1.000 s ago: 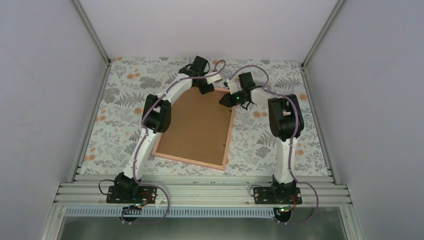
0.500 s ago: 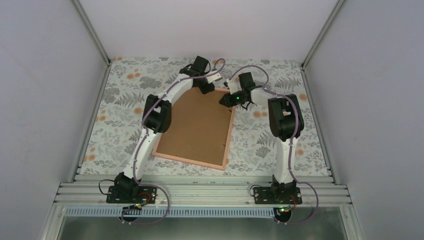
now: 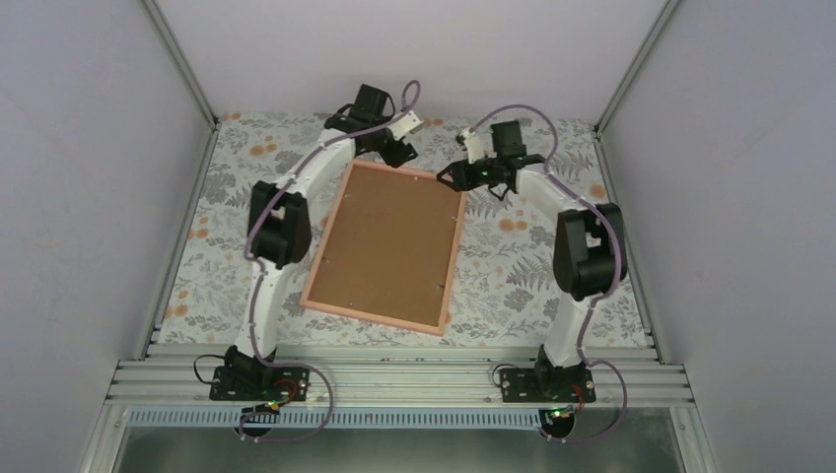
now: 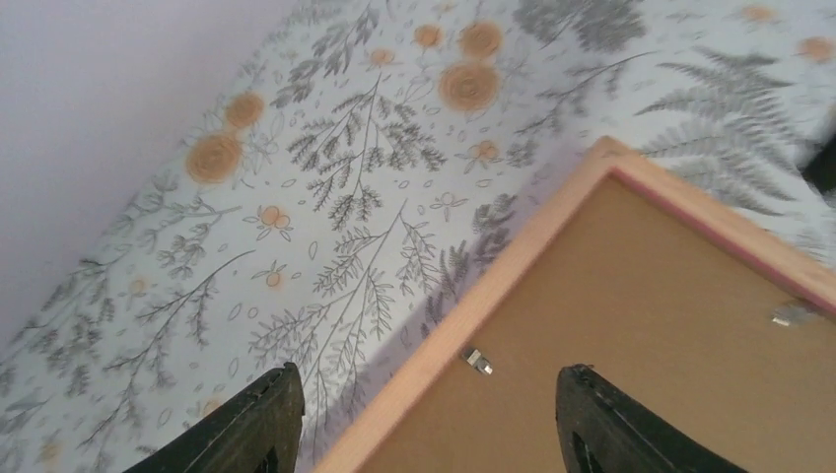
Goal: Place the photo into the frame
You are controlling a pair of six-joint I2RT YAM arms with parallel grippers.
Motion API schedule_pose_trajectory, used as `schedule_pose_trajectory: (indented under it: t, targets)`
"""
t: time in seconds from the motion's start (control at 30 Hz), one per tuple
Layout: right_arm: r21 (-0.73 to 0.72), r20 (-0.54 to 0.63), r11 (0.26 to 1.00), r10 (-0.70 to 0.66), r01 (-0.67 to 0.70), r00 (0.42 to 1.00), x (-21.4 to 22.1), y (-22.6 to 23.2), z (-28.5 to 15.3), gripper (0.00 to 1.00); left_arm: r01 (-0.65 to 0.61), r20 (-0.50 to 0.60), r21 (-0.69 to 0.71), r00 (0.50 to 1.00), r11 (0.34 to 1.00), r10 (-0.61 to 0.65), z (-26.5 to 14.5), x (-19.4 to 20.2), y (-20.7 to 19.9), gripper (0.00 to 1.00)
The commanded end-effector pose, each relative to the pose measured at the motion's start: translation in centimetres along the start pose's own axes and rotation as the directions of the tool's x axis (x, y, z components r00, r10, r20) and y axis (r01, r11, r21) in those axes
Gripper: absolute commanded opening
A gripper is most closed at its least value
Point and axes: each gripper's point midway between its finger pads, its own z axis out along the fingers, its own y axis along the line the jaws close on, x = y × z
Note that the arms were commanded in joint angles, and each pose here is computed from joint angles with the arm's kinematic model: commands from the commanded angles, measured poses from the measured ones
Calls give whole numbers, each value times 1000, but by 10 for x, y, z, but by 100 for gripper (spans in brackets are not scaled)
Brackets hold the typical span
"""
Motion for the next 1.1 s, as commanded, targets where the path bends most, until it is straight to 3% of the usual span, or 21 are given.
schedule_pose_trajectory:
  t: [0.0, 0.13, 0.3, 0.43, 0.77, 1.07]
  targets:
    - [-14, 68, 999, 38, -37, 997, -7, 5, -45, 52, -42, 125, 46, 991, 998, 36, -58, -23, -29, 65]
    - [-12, 77, 995, 101, -100, 992, 6, -1, -73, 75, -159, 164, 119, 977, 980, 138, -82, -9, -78, 66]
    - [-15, 64, 988, 157, -157, 985, 35, -8, -92, 80, -341, 132, 185, 938, 922, 321, -78, 23, -148, 65]
    - [-38, 25, 977, 212, -211, 977, 63, -8, -87, 71, -348, 123, 196, 936, 917, 330, -55, 27, -167, 62]
    - [-94, -51, 944, 311, -315, 949, 91, -22, -56, 43, -374, 64, 219, 927, 901, 369, 26, 33, -173, 36]
    - [-131, -112, 906, 391, -403, 914, 107, -35, -31, 35, -391, 59, 244, 919, 887, 389, 62, 31, -170, 33]
